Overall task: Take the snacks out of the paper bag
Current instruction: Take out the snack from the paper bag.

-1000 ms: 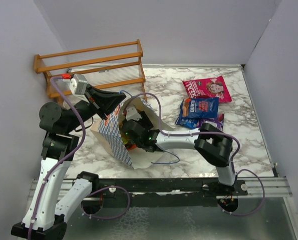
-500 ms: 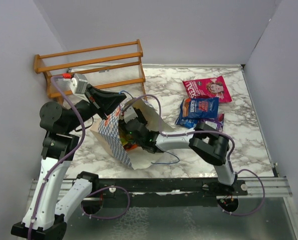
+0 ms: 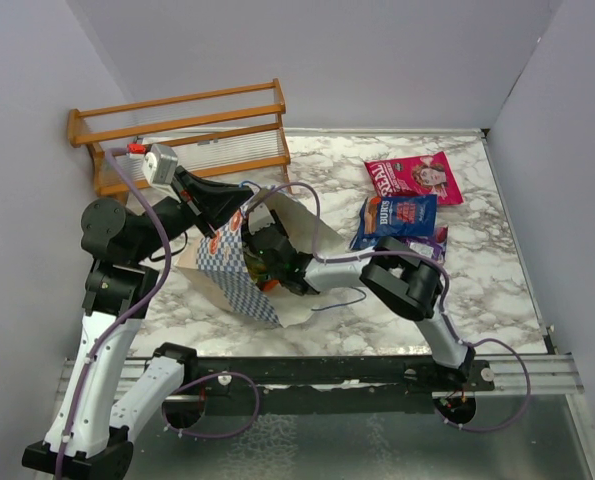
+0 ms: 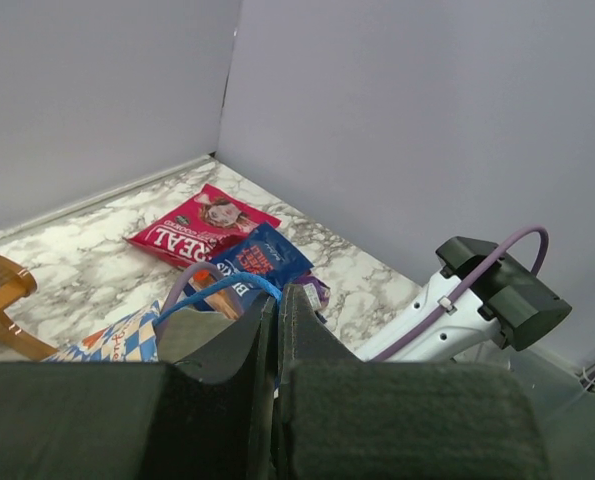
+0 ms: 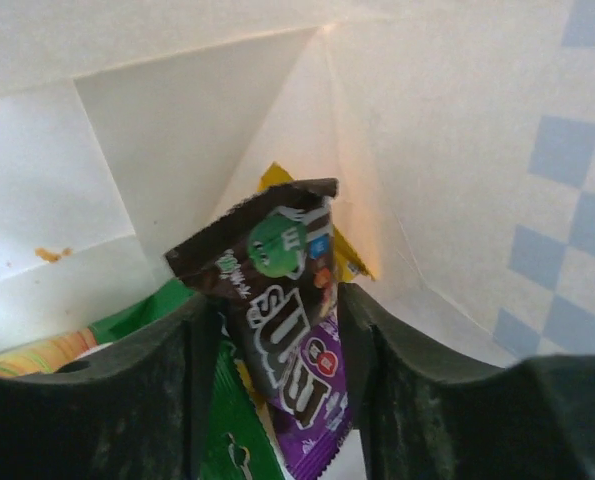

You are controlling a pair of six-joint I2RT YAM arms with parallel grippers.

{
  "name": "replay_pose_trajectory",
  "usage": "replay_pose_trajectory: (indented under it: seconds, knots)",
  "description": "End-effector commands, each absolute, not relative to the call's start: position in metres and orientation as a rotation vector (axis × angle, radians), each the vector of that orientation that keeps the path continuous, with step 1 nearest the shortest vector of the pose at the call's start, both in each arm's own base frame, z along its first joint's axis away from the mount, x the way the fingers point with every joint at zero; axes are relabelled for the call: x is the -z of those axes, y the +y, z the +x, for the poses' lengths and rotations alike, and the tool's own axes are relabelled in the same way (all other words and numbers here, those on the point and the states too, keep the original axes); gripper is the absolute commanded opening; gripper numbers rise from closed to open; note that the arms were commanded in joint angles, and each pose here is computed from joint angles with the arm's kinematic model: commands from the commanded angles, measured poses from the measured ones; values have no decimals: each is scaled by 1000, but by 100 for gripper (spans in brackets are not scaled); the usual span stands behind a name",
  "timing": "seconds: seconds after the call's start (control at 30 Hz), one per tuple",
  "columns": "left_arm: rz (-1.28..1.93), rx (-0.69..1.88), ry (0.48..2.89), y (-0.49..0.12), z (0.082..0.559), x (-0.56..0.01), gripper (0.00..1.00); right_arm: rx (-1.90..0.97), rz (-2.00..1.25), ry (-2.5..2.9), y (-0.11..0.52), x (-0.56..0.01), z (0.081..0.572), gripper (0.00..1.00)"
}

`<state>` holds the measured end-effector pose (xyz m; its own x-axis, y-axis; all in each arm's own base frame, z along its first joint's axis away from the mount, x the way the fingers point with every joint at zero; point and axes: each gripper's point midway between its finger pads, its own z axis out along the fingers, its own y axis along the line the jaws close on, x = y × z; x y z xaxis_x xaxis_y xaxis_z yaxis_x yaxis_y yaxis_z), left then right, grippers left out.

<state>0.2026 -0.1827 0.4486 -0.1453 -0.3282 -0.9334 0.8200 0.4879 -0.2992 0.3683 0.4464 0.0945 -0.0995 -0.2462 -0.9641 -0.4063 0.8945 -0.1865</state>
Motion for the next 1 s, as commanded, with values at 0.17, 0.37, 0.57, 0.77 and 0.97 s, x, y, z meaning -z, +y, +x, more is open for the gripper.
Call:
replay_pose_trajectory:
  seconds: [0.17,0.37,0.57,0.77,0.97]
  knots:
    - [521,1020,1264,-178,185,-478,0,-188,-542,1669,452,-110,367,22]
    - [514,1008,1270,-177,188,-476,0,-242,-571,1644,448,-141,356,7]
    - [501,983,1277,-175,192,-473,0,-367,-661,1654,445,-156,329,6]
    - [491,978,1282,-175,196,-472,0,-517,-741,1689,437,-163,295,6]
    - [486,976,1290,-175,200,-470,0,-701,-795,1661,420,-207,253,6]
